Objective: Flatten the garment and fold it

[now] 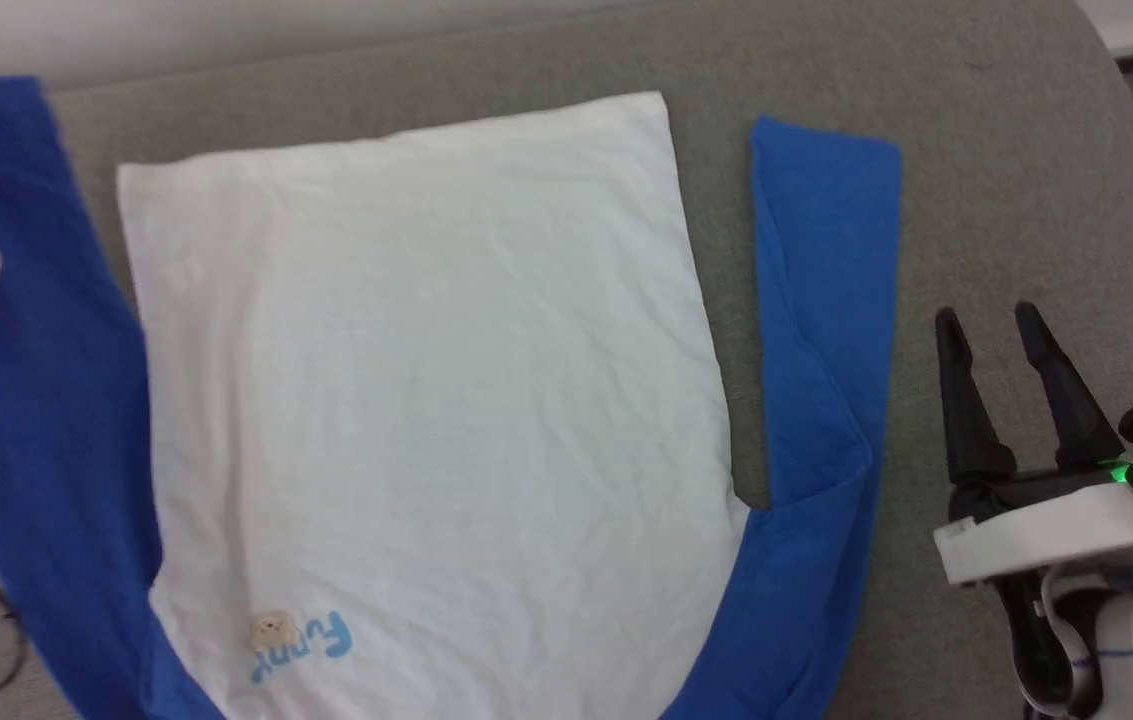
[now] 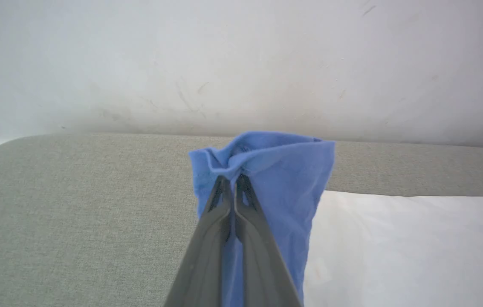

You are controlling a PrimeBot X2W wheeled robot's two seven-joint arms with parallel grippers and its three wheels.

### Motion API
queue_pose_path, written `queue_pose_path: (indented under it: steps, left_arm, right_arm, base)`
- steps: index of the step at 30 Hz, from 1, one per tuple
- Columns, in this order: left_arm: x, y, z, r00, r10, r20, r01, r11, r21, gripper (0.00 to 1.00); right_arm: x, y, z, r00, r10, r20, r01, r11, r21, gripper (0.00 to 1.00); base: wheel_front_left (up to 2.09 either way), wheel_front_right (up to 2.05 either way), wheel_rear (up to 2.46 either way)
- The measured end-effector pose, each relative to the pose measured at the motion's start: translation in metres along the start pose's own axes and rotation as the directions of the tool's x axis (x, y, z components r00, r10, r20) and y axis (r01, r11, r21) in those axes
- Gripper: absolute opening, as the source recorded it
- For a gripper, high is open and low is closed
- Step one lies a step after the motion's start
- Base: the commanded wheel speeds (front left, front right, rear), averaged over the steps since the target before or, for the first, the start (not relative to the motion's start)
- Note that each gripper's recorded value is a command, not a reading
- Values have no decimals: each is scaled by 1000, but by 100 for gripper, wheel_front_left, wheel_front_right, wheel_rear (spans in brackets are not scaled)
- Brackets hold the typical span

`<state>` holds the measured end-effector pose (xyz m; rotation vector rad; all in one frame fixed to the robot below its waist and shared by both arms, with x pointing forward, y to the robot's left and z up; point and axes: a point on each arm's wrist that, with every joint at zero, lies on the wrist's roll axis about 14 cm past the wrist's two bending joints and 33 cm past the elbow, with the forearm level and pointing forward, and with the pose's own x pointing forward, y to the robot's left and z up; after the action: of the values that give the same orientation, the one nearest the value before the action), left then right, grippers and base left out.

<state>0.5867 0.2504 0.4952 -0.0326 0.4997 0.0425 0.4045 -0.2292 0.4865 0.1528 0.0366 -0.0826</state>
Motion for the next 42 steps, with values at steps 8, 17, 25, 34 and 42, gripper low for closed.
queue_pose_path:
  steps: [8, 17, 25, 34, 42]
  left_arm:
    - [-69, -80, 34, 957, -230, 176, 209, 969, 131, 0]
    - [-141, -201, -78, 846, -533, -29, 533, 842, 89, 0]
    - [-187, -308, -133, 665, -740, -95, 742, 670, -27, 0]
    - [-187, -326, -200, 620, -752, -225, 768, 640, -23, 46]
    - [-217, -344, -179, 520, -850, -85, 852, 523, -25, 100]
  right_arm:
    - [-24, -15, 27, 998, -43, 53, 43, 999, 4, 100]
    - [-40, -11, 52, 994, -29, 106, 27, 999, 18, 100]
    - [-48, -24, 53, 992, -67, 104, 65, 998, 20, 100]
    - [-48, -28, 42, 994, -84, 69, 82, 996, 23, 100]
    - [-44, -12, 39, 998, -32, 56, 33, 999, -9, 100]
  base:
    - [0, 0, 0]
    - [0, 0, 0]
    - [0, 0, 0]
    - [0, 0, 0]
    - [0, 0, 0]
